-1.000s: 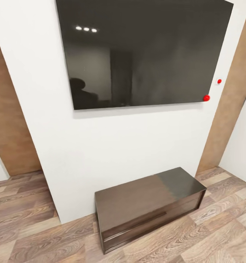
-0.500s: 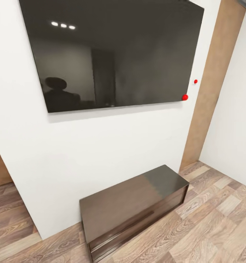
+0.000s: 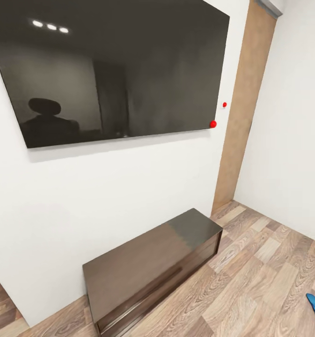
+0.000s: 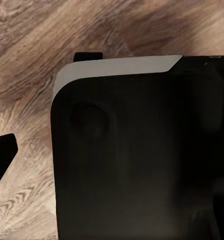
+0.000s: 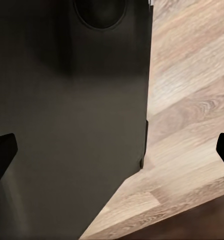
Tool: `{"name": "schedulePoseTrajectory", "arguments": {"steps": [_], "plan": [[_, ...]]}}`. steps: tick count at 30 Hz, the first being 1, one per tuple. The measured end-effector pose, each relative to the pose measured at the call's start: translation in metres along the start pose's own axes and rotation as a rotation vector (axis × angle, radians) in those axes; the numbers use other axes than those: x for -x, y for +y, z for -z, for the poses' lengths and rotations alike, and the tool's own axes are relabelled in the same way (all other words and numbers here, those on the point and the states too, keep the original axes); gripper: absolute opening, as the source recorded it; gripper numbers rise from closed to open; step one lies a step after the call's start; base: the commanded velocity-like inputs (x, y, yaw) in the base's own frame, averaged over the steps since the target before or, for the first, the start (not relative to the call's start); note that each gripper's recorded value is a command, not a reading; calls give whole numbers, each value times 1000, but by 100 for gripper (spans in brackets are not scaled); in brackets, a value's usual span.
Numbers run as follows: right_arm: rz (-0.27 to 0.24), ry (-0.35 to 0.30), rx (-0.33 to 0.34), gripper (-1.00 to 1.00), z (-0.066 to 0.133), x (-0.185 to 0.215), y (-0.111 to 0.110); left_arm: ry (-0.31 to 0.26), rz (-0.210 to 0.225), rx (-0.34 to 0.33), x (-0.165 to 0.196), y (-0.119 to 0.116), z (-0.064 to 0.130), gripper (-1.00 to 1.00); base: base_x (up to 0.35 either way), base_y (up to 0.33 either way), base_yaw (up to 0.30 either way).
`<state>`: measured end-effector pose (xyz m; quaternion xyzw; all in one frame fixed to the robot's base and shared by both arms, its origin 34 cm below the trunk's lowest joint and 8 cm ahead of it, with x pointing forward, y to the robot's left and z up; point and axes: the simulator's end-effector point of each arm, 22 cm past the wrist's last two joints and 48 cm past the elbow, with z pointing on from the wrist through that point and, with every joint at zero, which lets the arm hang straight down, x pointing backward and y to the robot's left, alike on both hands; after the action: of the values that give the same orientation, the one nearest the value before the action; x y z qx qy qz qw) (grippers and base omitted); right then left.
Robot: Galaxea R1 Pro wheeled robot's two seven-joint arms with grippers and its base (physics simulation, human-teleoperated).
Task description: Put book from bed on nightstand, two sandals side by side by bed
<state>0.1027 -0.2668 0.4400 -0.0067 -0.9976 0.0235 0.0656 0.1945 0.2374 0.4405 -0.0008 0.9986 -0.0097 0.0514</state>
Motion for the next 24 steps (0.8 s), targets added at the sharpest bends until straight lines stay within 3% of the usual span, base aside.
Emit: {"name": "schedulePoseTrajectory", "arguments": {"steps": [6, 15, 24], "plan": [[0, 0, 0, 100, 0, 0, 0, 0, 0, 0, 0, 0, 0, 100, 235, 0, -238], [0, 0, 0, 100, 0, 0, 0, 0, 0, 0, 0, 0, 0, 100, 20, 0, -225], [0, 0, 0, 100, 0, 0, 0, -1, 0, 0, 0, 0, 0, 100, 141, 0, -40]]}}
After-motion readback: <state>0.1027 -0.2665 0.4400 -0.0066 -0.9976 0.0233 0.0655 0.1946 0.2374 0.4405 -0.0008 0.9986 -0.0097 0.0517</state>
